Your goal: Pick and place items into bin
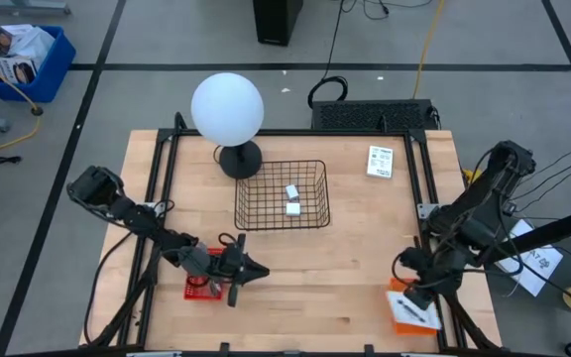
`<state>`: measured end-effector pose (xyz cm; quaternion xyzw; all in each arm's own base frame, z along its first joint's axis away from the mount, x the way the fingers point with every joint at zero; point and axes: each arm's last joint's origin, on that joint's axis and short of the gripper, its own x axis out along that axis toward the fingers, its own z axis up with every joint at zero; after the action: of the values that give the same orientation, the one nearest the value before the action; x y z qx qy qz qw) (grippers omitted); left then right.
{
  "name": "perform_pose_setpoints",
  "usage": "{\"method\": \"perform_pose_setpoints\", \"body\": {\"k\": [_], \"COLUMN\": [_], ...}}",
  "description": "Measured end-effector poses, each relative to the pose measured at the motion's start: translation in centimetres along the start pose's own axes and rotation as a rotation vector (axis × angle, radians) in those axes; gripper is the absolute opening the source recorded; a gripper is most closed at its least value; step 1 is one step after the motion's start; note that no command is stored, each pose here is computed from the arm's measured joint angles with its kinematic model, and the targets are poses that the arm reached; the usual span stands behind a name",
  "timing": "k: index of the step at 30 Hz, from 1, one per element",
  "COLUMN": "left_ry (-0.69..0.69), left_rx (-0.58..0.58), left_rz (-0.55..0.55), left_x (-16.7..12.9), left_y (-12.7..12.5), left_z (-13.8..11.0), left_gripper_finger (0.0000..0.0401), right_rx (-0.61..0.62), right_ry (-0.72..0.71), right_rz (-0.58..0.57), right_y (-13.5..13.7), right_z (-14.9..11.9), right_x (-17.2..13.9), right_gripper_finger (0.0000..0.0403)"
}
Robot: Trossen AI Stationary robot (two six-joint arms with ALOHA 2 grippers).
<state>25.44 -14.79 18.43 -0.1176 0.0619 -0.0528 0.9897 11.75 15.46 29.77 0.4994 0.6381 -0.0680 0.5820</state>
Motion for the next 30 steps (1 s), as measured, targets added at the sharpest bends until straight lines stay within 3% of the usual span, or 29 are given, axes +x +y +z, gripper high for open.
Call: {"method": "perform_pose_setpoints", "body": {"k": [7, 17, 21, 30], "left_ry": [-0.010, 0.030, 0.030, 0.029], "left_rx": [-0.007, -0.046, -0.064, -0.069], "left_rz": [0.044, 0.081, 0.082, 0.080], "left_x": [0.5, 0.7, 0.7, 0.7], "left_y": [1.2, 2.0, 2.0, 2.0], "left_z": [0.3, 0.1, 0.1, 0.0], "left_gripper_finger": [0.0035, 0.0035, 0.0035, 0.0035], "right_rx": [0.130, 0.345, 0.347, 0.290], "right_ry": [0.207, 0.317, 0.406, 0.407], "right_rz": [-0.129, -0.234, -0.198, -0.159], "right_y": [-0.4, -1.7, -2.1, -3.7], "right_z": [0.5, 3.2, 4.1, 5.5], "right_x": [0.1, 2.9, 4.5, 6.4], "right_gripper_finger": [0.0030, 0.0030, 0.0040, 0.0037]}}
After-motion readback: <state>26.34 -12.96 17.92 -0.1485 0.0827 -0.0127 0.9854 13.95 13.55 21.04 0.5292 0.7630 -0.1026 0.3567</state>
